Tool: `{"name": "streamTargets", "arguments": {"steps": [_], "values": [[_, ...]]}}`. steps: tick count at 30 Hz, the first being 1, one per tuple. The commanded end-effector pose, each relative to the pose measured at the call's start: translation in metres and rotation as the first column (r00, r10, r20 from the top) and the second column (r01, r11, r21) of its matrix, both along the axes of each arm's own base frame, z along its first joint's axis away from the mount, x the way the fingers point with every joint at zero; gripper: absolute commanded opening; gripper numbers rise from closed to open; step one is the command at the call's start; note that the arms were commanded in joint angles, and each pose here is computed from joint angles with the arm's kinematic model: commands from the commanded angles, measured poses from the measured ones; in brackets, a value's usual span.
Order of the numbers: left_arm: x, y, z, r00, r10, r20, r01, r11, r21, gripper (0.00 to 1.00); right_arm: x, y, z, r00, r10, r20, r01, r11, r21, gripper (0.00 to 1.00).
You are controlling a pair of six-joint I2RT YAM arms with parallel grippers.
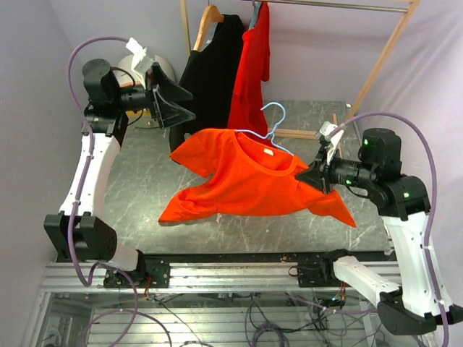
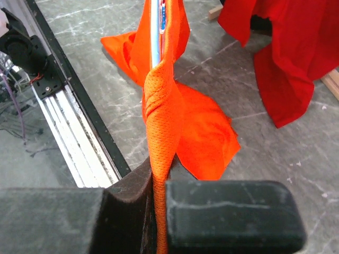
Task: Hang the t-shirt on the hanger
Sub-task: Place the hanger at the clothesline.
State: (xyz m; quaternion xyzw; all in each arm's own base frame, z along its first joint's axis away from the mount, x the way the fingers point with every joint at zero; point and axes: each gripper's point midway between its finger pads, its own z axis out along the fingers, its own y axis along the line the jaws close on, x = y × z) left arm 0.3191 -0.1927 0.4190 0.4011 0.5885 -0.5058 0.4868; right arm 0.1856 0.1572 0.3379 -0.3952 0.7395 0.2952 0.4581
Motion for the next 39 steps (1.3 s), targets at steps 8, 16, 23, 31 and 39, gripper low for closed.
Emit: {"name": "streamTargets", "arguments": {"steps": [8, 16, 23, 31, 39], "values": [[0.014, 0.024, 0.029, 0.997, -0.070, 0.032, 0.073, 0.990, -0.121, 1.00, -0.022, -0.047, 0.041, 0.947, -0.314, 0.074, 0.315, 0.949, 0.000, 0.00], [0.039, 0.029, 0.093, 0.994, 0.104, 0.034, -0.093, 0.970, -0.226, 0.96, 0.004, -0.058, 0.033, 0.898, -0.439, 0.032, 0.440, 0.898, -0.026, 0.00], [0.092, 0.065, 0.111, 0.826, 0.563, 0.018, -0.551, 0.815, -0.178, 1.00, 0.000, -0.064, 0.006, 0.870, -0.486, -0.085, 0.477, 0.872, -0.112, 0.00], [0.105, 0.073, 0.077, 0.791, 0.611, -0.030, -0.611, 0.784, -0.110, 1.00, 0.010, -0.112, 0.012, 0.683, -0.730, -0.021, 0.718, 0.677, -0.162, 0.00], [0.105, 0.076, 0.071, 0.780, 0.626, -0.013, -0.625, 0.777, -0.076, 1.00, 0.051, -0.173, 0.056, 0.382, -0.904, 0.193, 0.919, 0.349, -0.186, 0.00]]}}
